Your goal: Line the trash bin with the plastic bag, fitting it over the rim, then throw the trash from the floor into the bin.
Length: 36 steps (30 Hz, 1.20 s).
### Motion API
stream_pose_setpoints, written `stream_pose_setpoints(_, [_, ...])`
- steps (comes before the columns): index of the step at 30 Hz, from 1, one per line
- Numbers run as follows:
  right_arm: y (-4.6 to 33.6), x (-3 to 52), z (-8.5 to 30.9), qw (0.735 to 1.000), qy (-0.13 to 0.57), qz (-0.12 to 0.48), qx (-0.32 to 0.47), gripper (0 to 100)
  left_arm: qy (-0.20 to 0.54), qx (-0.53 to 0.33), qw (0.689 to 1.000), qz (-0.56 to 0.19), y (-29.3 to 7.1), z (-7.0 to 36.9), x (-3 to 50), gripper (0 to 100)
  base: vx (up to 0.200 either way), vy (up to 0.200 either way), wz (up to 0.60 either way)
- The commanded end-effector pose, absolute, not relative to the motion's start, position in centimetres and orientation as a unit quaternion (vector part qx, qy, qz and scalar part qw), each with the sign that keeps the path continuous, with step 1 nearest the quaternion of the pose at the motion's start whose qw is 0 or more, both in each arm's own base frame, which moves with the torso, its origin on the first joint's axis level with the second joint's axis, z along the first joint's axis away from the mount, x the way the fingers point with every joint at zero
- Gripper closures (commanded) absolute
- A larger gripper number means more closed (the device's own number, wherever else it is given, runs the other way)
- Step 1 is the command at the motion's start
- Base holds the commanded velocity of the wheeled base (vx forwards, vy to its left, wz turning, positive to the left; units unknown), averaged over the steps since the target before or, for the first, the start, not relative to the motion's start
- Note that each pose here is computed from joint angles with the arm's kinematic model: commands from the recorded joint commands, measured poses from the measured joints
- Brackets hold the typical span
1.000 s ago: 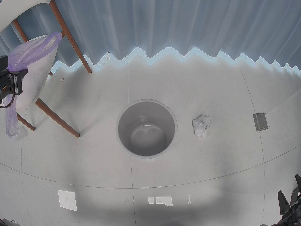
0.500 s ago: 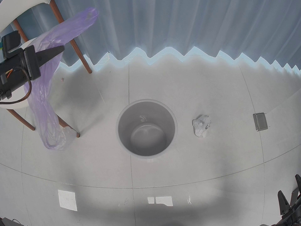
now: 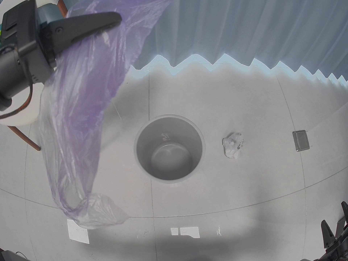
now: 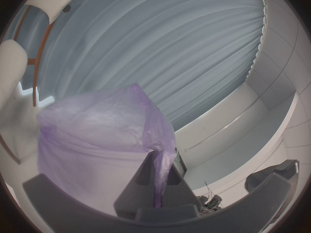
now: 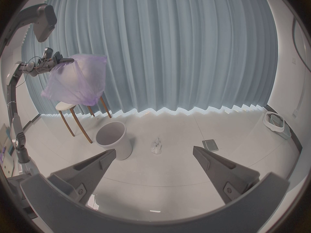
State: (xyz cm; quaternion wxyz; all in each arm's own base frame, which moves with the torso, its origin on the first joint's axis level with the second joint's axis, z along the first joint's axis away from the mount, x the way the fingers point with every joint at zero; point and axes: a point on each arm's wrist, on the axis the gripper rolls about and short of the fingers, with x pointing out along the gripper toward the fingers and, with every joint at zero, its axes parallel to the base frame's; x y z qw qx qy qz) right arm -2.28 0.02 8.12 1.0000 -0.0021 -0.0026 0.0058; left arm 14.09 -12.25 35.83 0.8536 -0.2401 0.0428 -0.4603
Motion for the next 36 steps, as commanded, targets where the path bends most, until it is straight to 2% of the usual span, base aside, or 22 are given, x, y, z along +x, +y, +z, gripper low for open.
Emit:
stream_pose_setpoints(1, [0.0,-2.3,7.6,1.000,-0.002,0.006,-0.002,0,0.036,-0.245,0.848,-0.468,-12.4,36.5,13.8,100,0.000,0.000,0.00])
stream_pose_setpoints(17, [0.0,-2.3,7.6,1.000,-0.002,0.006,-0.002,0,0.051,-0.240,0.866,-0.436,-11.7,35.5,14.9,100,0.000,0.000,0.00])
stream_pose_setpoints(36, [0.0,-2.3,7.6,1.000,-0.002,0.006,-0.002,0,0.089,-0.232,0.871,-0.424,-11.7,33.1,15.2,100,0.000,0.000,0.00])
